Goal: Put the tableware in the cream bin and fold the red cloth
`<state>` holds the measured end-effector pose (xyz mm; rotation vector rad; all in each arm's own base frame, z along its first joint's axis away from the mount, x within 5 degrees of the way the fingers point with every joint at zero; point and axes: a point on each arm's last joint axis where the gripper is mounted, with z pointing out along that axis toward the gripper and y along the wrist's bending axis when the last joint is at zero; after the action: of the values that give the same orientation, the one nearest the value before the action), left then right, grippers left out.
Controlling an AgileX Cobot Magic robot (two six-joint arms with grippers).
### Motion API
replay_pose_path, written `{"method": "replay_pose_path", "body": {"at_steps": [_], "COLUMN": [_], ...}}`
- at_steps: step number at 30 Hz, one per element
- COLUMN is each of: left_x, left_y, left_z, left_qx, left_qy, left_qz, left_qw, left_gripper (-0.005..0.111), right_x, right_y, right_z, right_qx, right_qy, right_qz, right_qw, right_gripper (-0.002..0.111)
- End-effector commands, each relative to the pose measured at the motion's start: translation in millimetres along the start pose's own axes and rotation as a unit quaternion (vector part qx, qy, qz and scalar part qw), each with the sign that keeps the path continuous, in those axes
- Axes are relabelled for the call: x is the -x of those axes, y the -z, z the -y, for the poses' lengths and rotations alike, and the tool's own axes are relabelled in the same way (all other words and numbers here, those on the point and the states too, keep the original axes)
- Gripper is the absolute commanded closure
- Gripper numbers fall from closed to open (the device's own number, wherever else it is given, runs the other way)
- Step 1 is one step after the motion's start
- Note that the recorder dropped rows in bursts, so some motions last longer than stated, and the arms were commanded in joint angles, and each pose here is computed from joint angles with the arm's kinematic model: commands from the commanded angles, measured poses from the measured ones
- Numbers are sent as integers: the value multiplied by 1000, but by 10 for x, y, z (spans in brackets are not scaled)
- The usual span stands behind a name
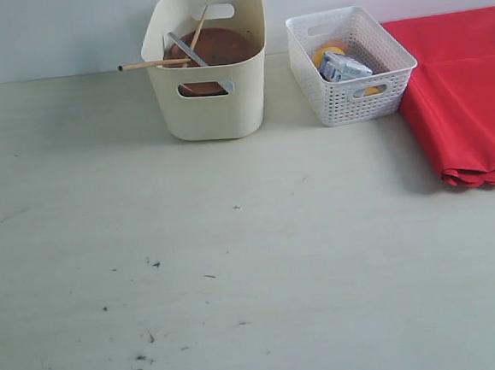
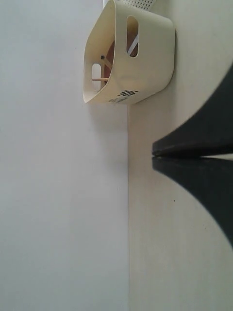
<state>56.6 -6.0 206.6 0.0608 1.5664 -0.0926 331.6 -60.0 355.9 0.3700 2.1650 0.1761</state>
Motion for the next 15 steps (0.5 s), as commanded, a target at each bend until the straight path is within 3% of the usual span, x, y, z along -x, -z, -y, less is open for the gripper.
{"method": "replay_pose_path", "body": {"at_steps": [1,3,7,11,15], "left_x": [-12,-12,-12,-12,-12], "left_y": [4,4,4,4,4], "left_z": [4,4,4,4,4], "left_qx": [-3,-3,-3,-3,-3], "left_qy": [1,1,0,0,0], "left_qz": [-1,-1,-1,-1,-1], "left_qw": [1000,1000,1000,1000,1000], "left_gripper": [105,105,105,105,105], "right_x": [-248,-564,-1066,-1665,-2186], "right_y": [948,1261,1463,1551,1552], "right_z": [-100,-86,-125,-126,46], "right_qx": [4,4,31,68,76], "right_qy": [58,70,103,191,183], "right_qz": [108,131,137,126,143], "right_qw": [992,989,985,971,970], "right_gripper": [108,108,108,108,108]}}
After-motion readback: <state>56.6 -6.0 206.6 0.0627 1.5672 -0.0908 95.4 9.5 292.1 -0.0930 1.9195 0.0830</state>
